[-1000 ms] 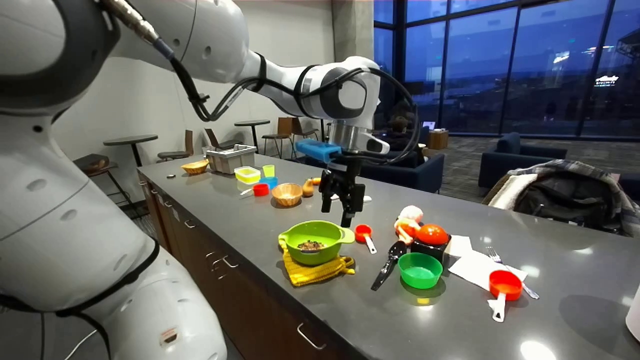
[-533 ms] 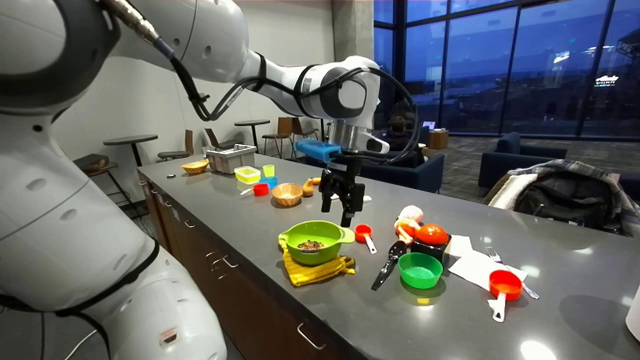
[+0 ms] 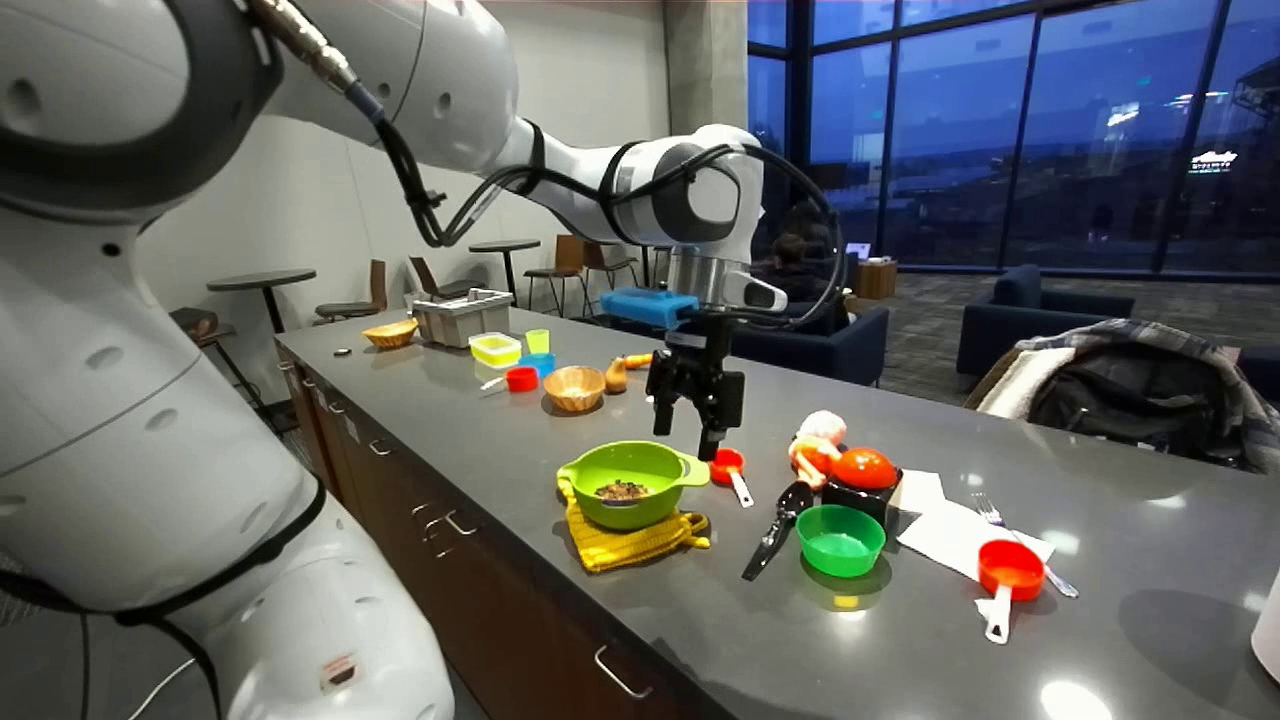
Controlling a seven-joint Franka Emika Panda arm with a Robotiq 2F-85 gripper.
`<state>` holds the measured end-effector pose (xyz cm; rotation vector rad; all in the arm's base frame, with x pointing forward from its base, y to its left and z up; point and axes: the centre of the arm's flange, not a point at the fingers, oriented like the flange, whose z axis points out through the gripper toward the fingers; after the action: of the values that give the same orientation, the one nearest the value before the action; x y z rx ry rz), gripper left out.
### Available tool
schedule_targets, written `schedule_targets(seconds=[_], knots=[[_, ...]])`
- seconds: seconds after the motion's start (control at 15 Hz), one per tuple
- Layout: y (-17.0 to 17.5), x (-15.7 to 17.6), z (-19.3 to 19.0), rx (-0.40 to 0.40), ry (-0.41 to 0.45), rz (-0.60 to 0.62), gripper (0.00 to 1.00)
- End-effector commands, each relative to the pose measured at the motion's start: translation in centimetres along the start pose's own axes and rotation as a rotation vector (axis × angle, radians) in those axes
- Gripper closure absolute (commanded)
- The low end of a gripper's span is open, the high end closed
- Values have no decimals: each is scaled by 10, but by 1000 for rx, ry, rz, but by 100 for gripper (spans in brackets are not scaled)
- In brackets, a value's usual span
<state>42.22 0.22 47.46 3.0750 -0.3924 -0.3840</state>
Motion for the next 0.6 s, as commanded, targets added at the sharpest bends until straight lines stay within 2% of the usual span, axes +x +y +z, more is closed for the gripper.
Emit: schedule_targets(seconds=[0.0,0.13,0.2,0.53], knots=[[2,41,-14,-156,-6,-81,0],[5,60,-20,-236,9,-134,0],[3,68,-27,-235,39,-180,0],[-33,92,-78,-87,248,-373,0]])
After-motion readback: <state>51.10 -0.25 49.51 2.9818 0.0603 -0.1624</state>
